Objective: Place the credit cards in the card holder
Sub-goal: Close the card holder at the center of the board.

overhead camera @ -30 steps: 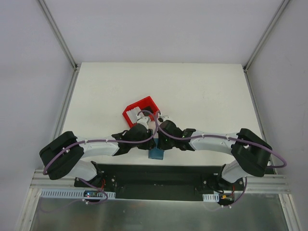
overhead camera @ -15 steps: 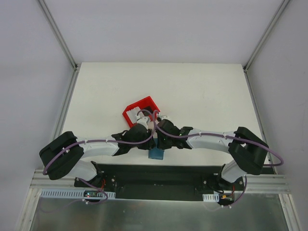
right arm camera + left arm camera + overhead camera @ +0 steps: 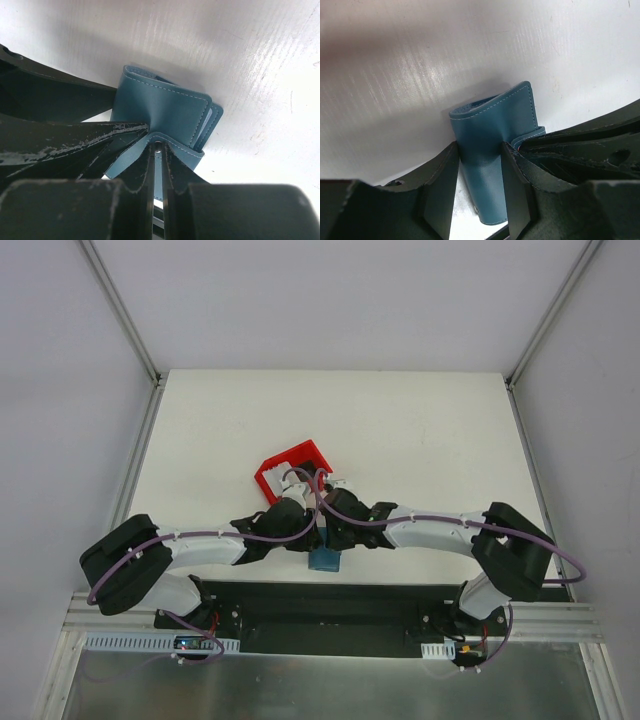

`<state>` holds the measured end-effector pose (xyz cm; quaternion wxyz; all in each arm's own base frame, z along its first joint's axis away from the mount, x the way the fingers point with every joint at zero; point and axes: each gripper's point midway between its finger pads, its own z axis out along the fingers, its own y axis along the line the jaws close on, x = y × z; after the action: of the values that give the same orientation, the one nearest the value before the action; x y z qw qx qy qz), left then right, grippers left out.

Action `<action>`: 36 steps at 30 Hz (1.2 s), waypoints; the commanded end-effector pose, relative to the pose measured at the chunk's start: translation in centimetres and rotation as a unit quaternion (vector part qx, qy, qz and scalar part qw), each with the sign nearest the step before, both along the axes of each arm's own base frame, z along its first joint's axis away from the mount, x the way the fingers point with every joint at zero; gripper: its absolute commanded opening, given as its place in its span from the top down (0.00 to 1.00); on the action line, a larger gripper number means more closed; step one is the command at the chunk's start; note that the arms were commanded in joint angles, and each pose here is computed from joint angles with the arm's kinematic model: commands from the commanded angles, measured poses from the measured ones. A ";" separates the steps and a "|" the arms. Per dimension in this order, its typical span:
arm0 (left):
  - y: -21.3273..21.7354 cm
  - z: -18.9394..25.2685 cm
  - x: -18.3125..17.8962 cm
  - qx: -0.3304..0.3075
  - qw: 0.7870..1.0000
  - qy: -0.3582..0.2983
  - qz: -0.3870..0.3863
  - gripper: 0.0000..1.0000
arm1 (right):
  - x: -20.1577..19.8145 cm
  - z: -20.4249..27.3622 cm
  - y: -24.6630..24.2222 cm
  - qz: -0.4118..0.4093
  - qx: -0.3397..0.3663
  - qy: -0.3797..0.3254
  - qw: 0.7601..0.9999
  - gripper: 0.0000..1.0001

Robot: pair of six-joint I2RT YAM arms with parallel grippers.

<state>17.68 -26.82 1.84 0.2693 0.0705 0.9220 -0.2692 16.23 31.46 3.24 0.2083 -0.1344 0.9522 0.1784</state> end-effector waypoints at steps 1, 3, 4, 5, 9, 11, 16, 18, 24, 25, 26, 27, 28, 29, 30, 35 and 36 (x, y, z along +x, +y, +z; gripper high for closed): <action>3.8 -3.8 -3.2 0.087 0.995 0.056 -0.015 0.62 | -1.8 -4.6 -4.1 -0.006 -0.108 0.030 0.994 0.93; 3.7 -3.7 -3.2 0.085 0.995 0.055 -0.016 0.62 | -1.7 -4.8 -4.3 -0.008 -0.111 0.030 0.993 0.94; 3.8 -3.7 -3.2 0.085 0.995 0.056 -0.016 0.62 | -1.8 -4.8 -4.2 -0.009 -0.111 0.031 0.993 0.94; 3.7 -3.6 -3.2 0.084 0.995 0.055 -0.016 0.62 | -1.8 -5.0 -4.3 -0.009 -0.114 0.031 0.993 0.95; 3.8 -3.6 -3.2 0.082 0.995 0.054 -0.015 0.62 | -1.9 -5.3 -4.8 -0.010 -0.126 0.031 0.992 0.96; 3.8 -3.5 -3.2 0.083 0.995 0.053 -0.014 0.62 | -2.1 -5.5 -5.1 -0.010 -0.135 0.032 0.990 0.96; 3.8 -3.5 -3.2 0.082 0.995 0.053 -0.014 0.62 | -2.6 -6.5 -6.0 -0.014 -0.163 0.034 0.986 0.97; 3.6 -3.4 -3.1 0.081 0.995 0.053 -0.015 0.62 | -2.8 -6.6 -6.6 -0.016 -0.178 0.031 0.983 0.97; 3.7 -3.5 -3.1 0.082 0.995 0.053 -0.015 0.62 | -3.0 -6.8 -6.9 -0.016 -0.185 0.031 0.982 0.97; 3.7 -3.5 -3.1 0.081 0.995 0.053 -0.015 0.62 | -2.9 -6.8 -6.8 -0.014 -0.184 0.031 0.982 0.97; 3.7 -3.4 -3.1 0.080 0.995 0.052 -0.014 0.62 | -2.9 -6.8 -6.7 -0.013 -0.181 0.030 0.983 0.97; 3.7 -3.4 -3.1 0.080 0.995 0.052 -0.013 0.62 | -2.8 -6.6 -6.3 -0.012 -0.171 0.026 0.985 0.96; 3.7 -3.4 -3.1 0.080 0.995 0.051 -0.014 0.61 | -2.7 -6.4 -5.9 -0.010 -0.158 0.023 0.987 0.96; 3.8 -3.4 -3.1 0.080 0.995 0.050 -0.012 0.61 | -2.5 -6.1 -5.5 -0.008 -0.147 0.019 0.989 0.95; 3.8 -3.4 -3.1 0.080 0.995 0.050 -0.012 0.61 | -2.3 -5.5 -4.9 -0.003 -0.129 0.011 0.992 0.95; 3.7 -3.2 -3.0 0.078 0.996 0.049 -0.011 0.61 | -1.2 -3.0 -2.7 -0.003 -0.066 -0.017 0.998 0.89; 3.6 -3.2 -3.0 0.077 0.996 0.049 -0.012 0.61 | -1.0 -2.7 -2.7 -0.004 -0.064 -0.020 0.998 0.88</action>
<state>17.46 -26.50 1.99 0.2693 0.0685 0.9222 -0.2688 16.23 31.73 3.27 0.2395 -0.1259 0.9471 0.1722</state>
